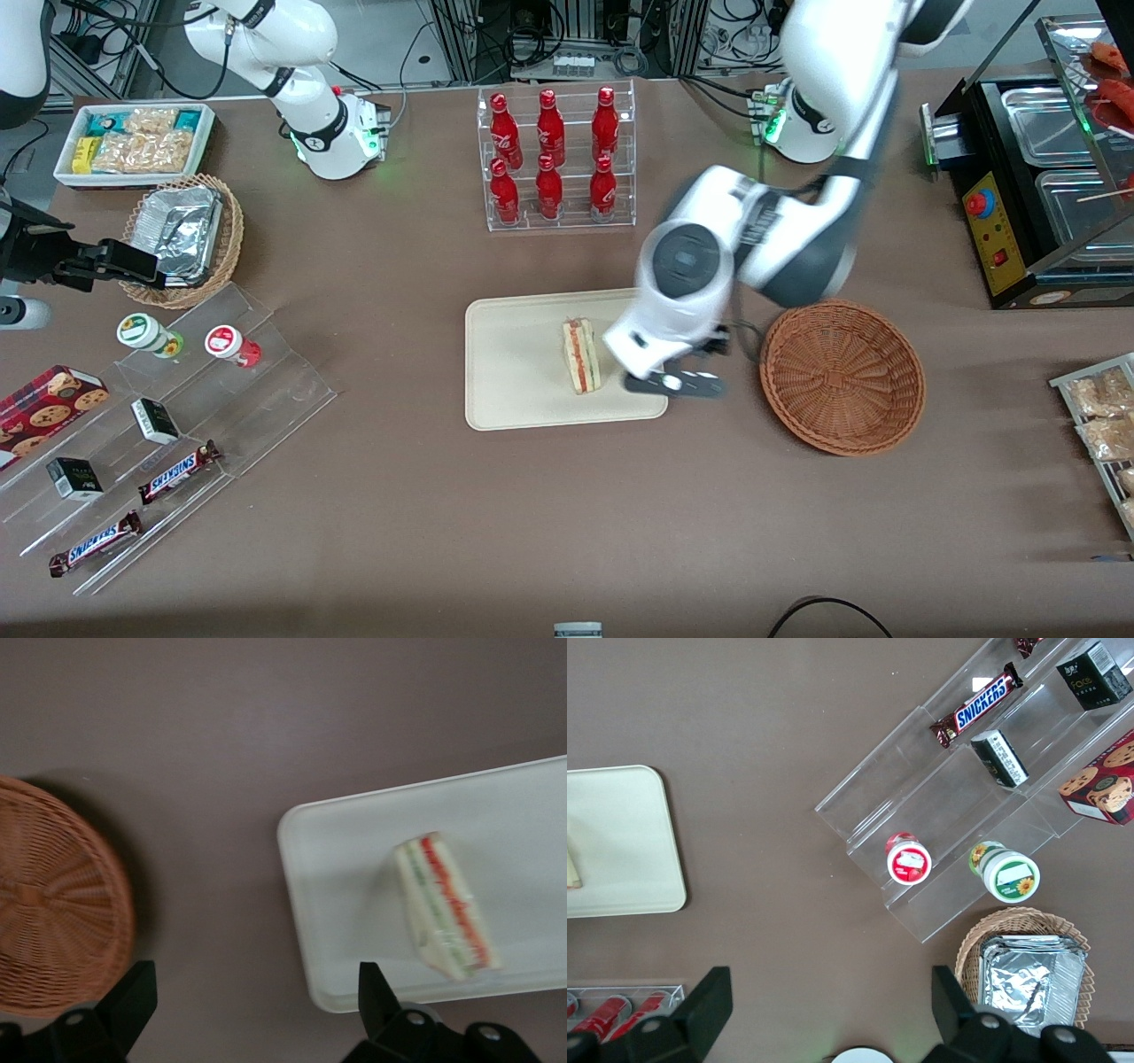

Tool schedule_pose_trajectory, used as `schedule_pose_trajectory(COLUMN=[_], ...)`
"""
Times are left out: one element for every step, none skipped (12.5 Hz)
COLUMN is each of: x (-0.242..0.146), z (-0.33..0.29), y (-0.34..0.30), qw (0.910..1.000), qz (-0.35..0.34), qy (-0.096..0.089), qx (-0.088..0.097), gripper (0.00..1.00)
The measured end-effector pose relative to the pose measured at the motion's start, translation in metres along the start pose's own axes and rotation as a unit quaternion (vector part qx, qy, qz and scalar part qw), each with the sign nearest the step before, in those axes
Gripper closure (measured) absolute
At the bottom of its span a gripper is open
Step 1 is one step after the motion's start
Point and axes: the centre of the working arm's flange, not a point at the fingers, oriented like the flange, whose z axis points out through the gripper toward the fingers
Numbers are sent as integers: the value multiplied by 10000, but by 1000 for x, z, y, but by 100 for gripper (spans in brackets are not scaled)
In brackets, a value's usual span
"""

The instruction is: Place sandwich from basket to tray

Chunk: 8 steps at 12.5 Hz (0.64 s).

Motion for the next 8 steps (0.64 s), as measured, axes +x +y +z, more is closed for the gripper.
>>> schedule_pose_trajectory(x=[5,9,12,14,14,12,8,2], z=[-3,-7,-9,-11,-13,-15,-18,-24], y=[-29,-56,-81,-106,-146,-165,-183,-202], qw=[9999,9997,9995,9992,9987,9986,9986,9988], qz=[102,177,240,317,389,390,365,291], qy=[-77,-138,-186,-213,-246,-257,-257,-264], qx=[-4,-15,-51,-127,-224,-258,-278,-293], gripper=[0,0,0,0,0,0,0,0])
